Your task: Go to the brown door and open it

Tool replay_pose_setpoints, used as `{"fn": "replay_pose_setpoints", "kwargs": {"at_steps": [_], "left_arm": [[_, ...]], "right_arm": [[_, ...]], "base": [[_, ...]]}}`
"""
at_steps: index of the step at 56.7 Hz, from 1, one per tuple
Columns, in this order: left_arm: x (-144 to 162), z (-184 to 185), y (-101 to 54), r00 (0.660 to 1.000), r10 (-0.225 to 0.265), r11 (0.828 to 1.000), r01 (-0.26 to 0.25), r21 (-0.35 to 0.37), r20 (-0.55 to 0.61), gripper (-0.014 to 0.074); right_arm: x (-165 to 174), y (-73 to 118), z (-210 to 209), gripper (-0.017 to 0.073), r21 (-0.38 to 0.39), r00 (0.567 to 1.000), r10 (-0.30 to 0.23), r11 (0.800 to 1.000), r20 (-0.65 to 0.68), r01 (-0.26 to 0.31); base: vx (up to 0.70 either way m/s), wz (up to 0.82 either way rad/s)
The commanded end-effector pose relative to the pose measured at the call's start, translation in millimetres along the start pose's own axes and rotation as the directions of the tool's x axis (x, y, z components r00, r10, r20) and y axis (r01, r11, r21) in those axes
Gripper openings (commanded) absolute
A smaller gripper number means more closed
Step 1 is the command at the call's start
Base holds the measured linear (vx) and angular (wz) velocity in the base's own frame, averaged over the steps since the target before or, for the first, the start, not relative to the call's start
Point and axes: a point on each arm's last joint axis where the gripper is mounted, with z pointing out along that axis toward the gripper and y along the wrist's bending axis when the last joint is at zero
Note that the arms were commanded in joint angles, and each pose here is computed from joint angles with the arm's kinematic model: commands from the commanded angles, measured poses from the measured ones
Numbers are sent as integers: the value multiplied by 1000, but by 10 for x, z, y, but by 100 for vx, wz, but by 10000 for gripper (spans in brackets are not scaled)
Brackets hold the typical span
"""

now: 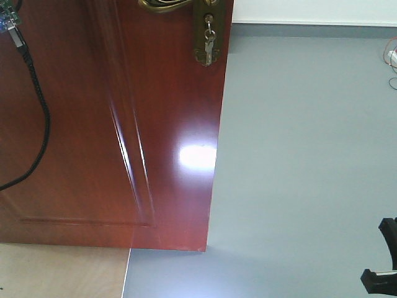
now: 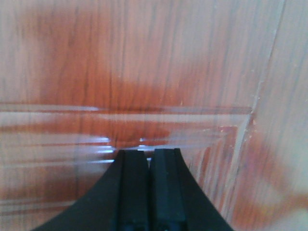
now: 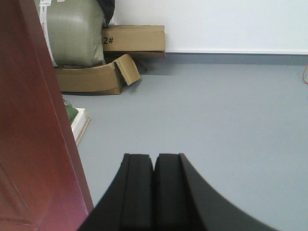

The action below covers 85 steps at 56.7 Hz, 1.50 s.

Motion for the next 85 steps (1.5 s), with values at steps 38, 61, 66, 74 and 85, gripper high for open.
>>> {"fn": "replay_pose_setpoints", "kwargs": {"at_steps": [38,61,66,74,85], "left_arm": [[-410,-166,61,965,194,979,-178,-103,179,36],[-620,-602,-32,944,234,971,-213,-112,232,36],[-594,-830,-46,937,260,964,-238,-121,232,36],[-393,-1258,2,943,265,960,-238,-145,203,36],[2,-1800,78,947,272,953,-241,-183,172,36]], "right_arm": [[-58,-5,-1,0,5,997,-10,1000,78,10],[-58,-5,-1,0,5,997,-10,1000,78,10],[-58,-5,-1,0,5,997,-10,1000,78,10],[-58,-5,-1,0,5,997,-10,1000,78,10],[-58,-5,-1,0,5,997,-10,1000,78,10]], "base": [[0,0],[0,0],[0,0],[0,0],[0,0]]}}
